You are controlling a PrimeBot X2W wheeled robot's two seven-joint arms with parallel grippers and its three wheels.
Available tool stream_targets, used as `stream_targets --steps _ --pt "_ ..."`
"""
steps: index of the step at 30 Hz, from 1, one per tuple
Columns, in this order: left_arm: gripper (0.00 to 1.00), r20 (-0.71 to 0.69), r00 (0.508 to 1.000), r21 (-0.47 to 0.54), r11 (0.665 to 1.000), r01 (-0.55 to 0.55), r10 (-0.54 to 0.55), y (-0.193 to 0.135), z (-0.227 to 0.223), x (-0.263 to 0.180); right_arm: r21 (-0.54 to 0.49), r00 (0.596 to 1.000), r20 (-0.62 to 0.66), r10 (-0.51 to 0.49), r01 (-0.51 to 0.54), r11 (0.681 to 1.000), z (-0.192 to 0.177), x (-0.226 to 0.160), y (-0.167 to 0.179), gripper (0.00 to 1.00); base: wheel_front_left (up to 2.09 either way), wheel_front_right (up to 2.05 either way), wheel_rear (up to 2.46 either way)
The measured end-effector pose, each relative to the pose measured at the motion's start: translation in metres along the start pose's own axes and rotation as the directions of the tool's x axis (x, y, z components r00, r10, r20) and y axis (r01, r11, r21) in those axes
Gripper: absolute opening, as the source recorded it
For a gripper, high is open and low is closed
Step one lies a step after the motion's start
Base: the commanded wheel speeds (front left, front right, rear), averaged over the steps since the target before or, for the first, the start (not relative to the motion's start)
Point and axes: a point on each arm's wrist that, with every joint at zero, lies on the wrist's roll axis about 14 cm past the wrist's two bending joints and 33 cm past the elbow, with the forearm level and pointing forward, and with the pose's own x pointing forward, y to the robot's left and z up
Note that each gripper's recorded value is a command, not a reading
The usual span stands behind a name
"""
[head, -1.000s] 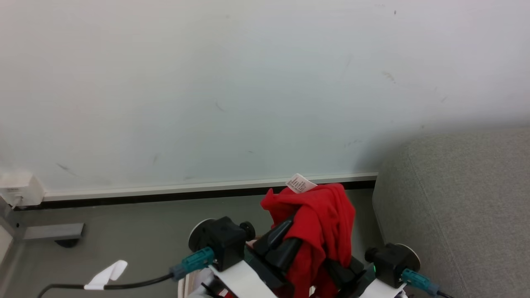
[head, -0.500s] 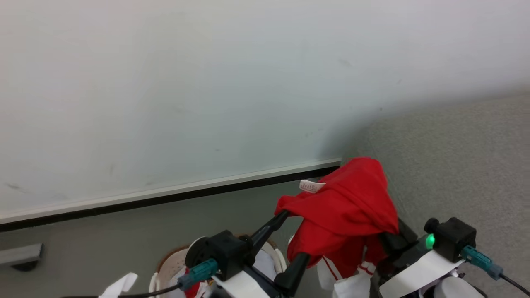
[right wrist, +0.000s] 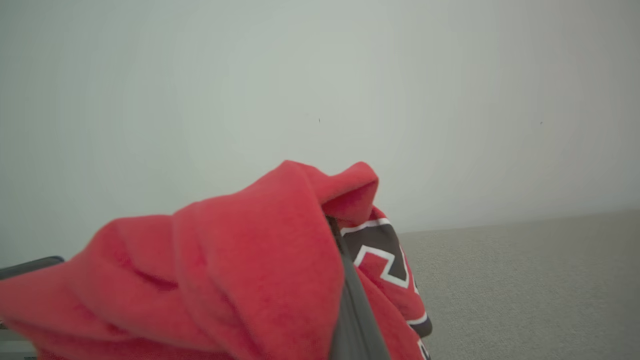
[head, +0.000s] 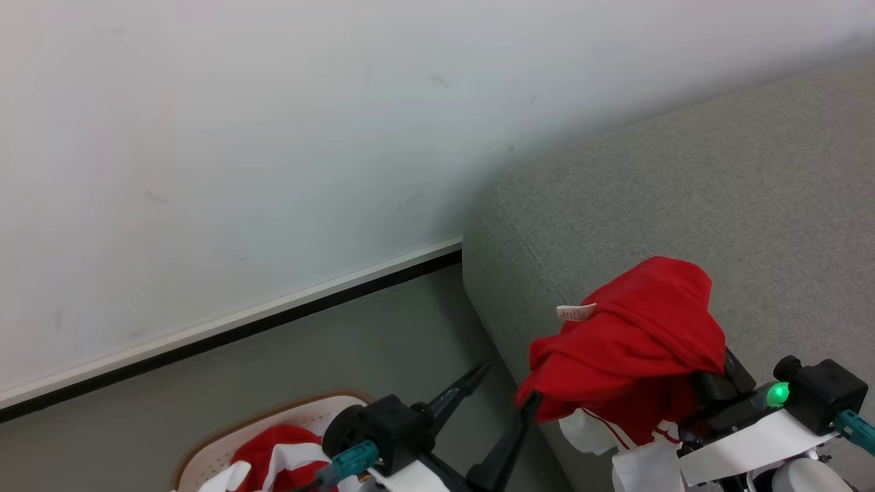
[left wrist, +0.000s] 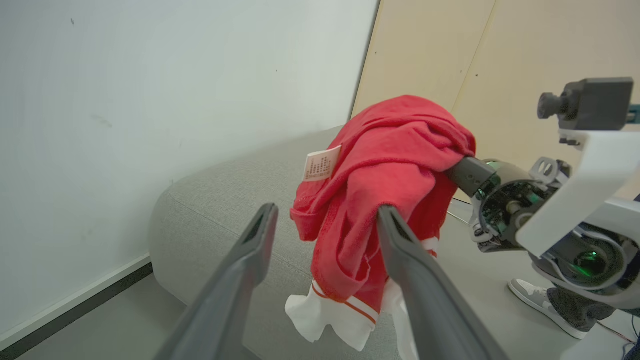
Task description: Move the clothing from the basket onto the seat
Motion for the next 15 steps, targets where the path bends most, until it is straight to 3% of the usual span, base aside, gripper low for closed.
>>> stream_targets --steps 8,15 --pt "1.0 -0.018 1.0 -0.013 1.0 0.018 -0.018 0.007 -0.011 0.008 -0.026 0.997 0.015 -0.073 0.074 0.997 0.004 0.003 -0.022 0.0 0.0 0.0 0.0" --pt "1.0 -0.015 1.0 0.007 1.0 0.009 -0.008 0.048 -0.017 0.02 -0.097 0.989 0.095 -0.112 0.122 0.988 0.023 0.061 -0.046 0.0 0.0 0.0 0.0"
